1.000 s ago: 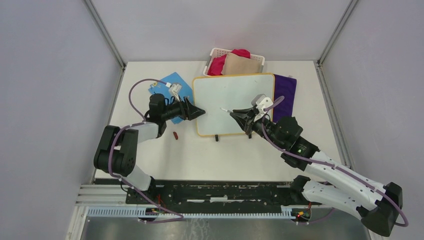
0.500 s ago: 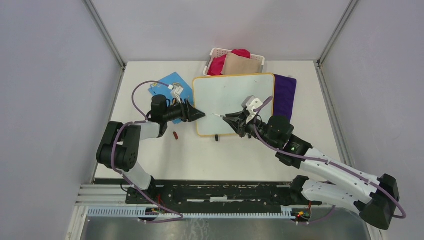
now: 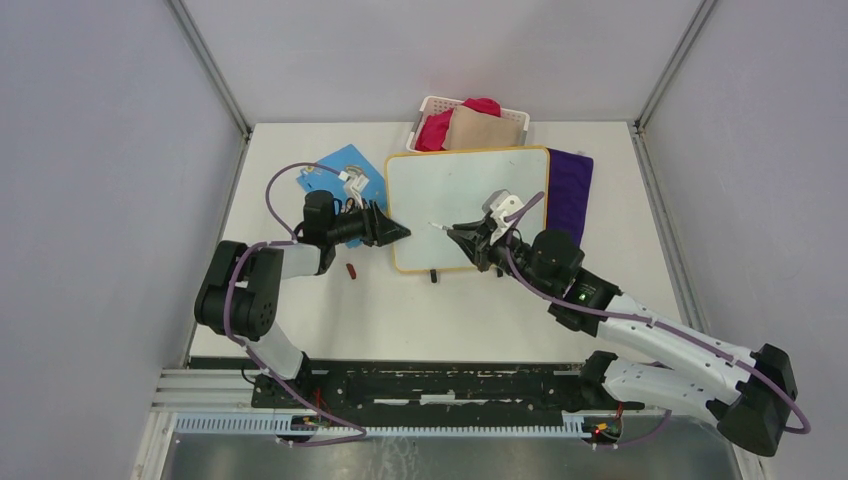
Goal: Write a sentence on the whiteboard
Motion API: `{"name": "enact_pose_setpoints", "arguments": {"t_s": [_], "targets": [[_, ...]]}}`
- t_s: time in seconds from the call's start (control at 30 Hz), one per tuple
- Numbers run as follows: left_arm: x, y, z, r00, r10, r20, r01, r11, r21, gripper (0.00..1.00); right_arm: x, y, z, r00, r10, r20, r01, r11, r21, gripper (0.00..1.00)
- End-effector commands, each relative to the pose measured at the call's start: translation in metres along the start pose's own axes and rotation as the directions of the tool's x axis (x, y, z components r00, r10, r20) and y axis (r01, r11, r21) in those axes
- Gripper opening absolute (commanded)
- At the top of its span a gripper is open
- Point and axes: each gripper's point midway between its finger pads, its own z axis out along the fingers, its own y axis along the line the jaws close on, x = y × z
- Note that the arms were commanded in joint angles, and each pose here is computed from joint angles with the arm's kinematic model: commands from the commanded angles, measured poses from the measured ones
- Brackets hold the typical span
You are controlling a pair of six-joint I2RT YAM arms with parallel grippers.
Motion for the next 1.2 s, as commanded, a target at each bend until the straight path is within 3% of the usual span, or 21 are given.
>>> {"name": "enact_pose_setpoints", "arguments": {"t_s": [0.0, 0.43, 0.93, 1.17], "targets": [[-0.006, -0.004, 0.001, 0.997, 0.079, 0.002, -0.079, 0.996, 0.027, 0.57, -0.028, -0.014, 0.005, 0.996, -0.009, 0.090, 0.002, 0.996, 0.084, 0.00], [-0.009, -0.007, 0.001, 0.996, 0.090, 0.007, -0.090, 0.995, 0.033, 0.41, -0.022, -0.025, 0.013, 0.997, -0.004, 0.079, -0.008, 0.988, 0.152, 0.00], [-0.010, -0.010, 0.001, 0.994, 0.106, 0.004, -0.106, 0.994, 0.039, 0.14, -0.023, -0.022, 0.025, 0.997, -0.060, 0.057, 0.049, 0.983, 0.175, 0.00], [-0.011, -0.011, 0.001, 0.994, 0.108, 0.001, -0.108, 0.993, 0.043, 0.14, -0.016, -0.022, 0.023, 0.997, -0.071, 0.043, 0.063, 0.981, 0.181, 0.00]]}}
